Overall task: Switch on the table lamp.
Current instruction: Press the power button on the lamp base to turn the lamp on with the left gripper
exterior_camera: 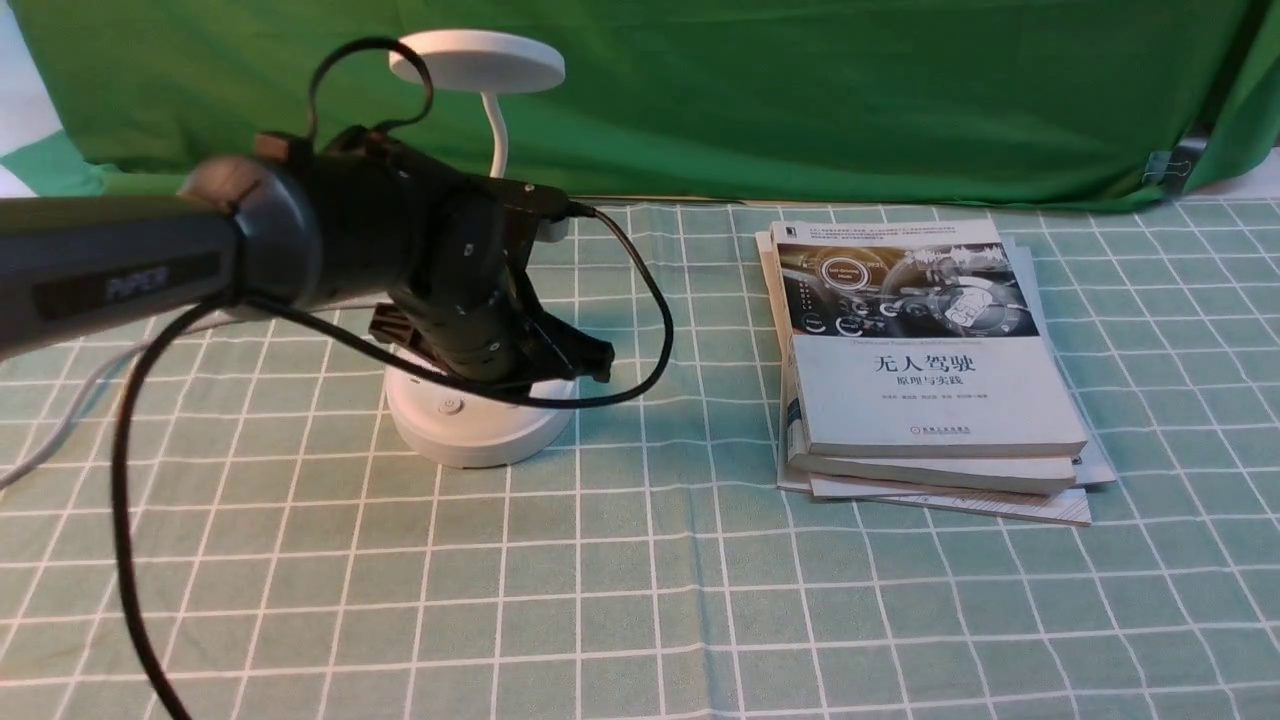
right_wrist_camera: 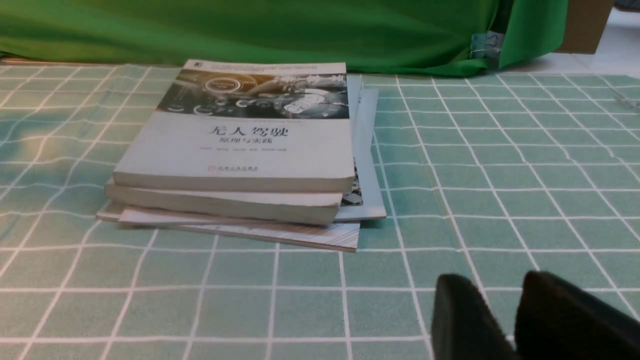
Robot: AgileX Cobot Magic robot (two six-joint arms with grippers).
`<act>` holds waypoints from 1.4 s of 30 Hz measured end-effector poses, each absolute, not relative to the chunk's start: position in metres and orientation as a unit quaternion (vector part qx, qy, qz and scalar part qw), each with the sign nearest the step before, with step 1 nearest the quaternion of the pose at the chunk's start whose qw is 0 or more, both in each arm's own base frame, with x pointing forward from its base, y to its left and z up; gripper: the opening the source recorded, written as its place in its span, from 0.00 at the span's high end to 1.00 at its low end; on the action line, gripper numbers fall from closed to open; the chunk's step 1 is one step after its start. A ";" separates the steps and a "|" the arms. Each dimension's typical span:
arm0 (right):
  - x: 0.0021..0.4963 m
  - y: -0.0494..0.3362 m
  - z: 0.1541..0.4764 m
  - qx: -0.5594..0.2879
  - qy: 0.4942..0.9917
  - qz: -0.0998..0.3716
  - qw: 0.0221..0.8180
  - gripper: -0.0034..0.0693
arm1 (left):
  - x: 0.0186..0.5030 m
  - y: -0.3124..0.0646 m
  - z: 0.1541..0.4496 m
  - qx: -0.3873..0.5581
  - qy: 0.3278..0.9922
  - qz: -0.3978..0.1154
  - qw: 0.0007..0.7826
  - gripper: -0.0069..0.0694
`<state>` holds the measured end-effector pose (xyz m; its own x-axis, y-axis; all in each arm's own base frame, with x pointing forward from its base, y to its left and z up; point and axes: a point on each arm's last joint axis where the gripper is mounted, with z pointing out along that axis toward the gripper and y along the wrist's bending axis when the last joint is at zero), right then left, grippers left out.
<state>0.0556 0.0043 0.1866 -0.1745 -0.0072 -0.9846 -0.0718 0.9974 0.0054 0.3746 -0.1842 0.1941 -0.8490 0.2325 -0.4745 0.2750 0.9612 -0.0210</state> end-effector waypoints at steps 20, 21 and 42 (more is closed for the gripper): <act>0.056 0.004 0.187 -0.026 0.766 0.025 0.642 0.63 | 0.385 -0.188 0.175 0.112 0.961 -0.050 0.247 0.91; 0.056 0.004 0.187 -0.026 0.766 0.025 0.642 0.63 | 0.385 -0.189 0.175 0.111 0.961 -0.051 0.248 0.91; 0.056 0.004 0.187 -0.025 0.765 0.025 0.643 0.63 | 0.367 -0.180 0.183 0.102 0.960 -0.056 0.254 0.91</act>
<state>0.0556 0.0043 0.1868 -0.1726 -0.0063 -0.9850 -0.0716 0.9974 0.0062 0.3668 -0.1798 0.1829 -0.8497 0.1680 -0.4997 0.2245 0.9729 -0.0547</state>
